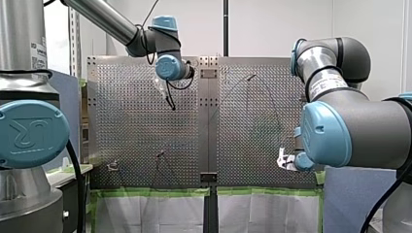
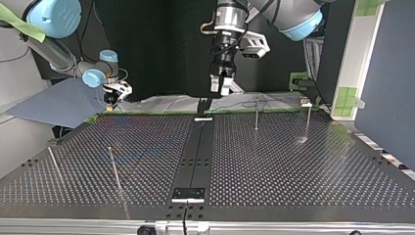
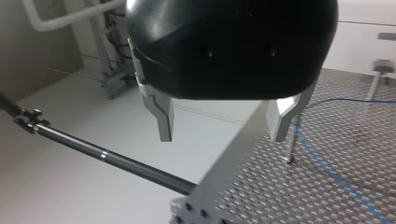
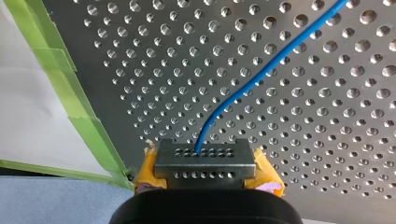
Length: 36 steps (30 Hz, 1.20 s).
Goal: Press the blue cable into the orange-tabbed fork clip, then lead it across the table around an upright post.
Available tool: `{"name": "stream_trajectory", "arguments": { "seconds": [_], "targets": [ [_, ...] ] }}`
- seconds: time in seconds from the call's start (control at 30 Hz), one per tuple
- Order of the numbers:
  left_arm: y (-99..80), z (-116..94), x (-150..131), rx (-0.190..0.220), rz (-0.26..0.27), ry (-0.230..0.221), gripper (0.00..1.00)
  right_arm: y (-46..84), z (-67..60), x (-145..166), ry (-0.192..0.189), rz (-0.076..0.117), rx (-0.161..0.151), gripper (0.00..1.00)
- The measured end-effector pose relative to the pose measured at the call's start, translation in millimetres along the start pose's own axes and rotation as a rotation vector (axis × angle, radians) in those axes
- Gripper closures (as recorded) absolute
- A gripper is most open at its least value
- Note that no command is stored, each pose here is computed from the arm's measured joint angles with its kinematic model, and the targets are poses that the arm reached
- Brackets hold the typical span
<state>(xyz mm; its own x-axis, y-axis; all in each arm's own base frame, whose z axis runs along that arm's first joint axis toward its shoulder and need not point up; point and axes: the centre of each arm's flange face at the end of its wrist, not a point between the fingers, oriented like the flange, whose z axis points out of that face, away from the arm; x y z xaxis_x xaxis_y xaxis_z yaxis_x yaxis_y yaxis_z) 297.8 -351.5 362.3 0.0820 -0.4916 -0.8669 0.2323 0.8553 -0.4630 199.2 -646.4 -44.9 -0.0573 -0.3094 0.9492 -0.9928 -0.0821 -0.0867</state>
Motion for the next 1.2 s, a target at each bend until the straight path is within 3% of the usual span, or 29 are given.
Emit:
{"name": "stream_trajectory", "arguments": {
  "seconds": [0.63, 1.2],
  "targets": [
    [65.4, -48.9, 88.8, -0.077, 0.144, 0.194, 0.02, -0.6, 0.4, 0.3, 0.003, 0.000, 0.001, 1.00],
    [114.9, -105.4, 119.7, -0.131, 0.218, 0.316, 0.02, -10.8, 0.2, 15.8, 0.029, -0.019, 0.068, 1.00]
  ]
}}
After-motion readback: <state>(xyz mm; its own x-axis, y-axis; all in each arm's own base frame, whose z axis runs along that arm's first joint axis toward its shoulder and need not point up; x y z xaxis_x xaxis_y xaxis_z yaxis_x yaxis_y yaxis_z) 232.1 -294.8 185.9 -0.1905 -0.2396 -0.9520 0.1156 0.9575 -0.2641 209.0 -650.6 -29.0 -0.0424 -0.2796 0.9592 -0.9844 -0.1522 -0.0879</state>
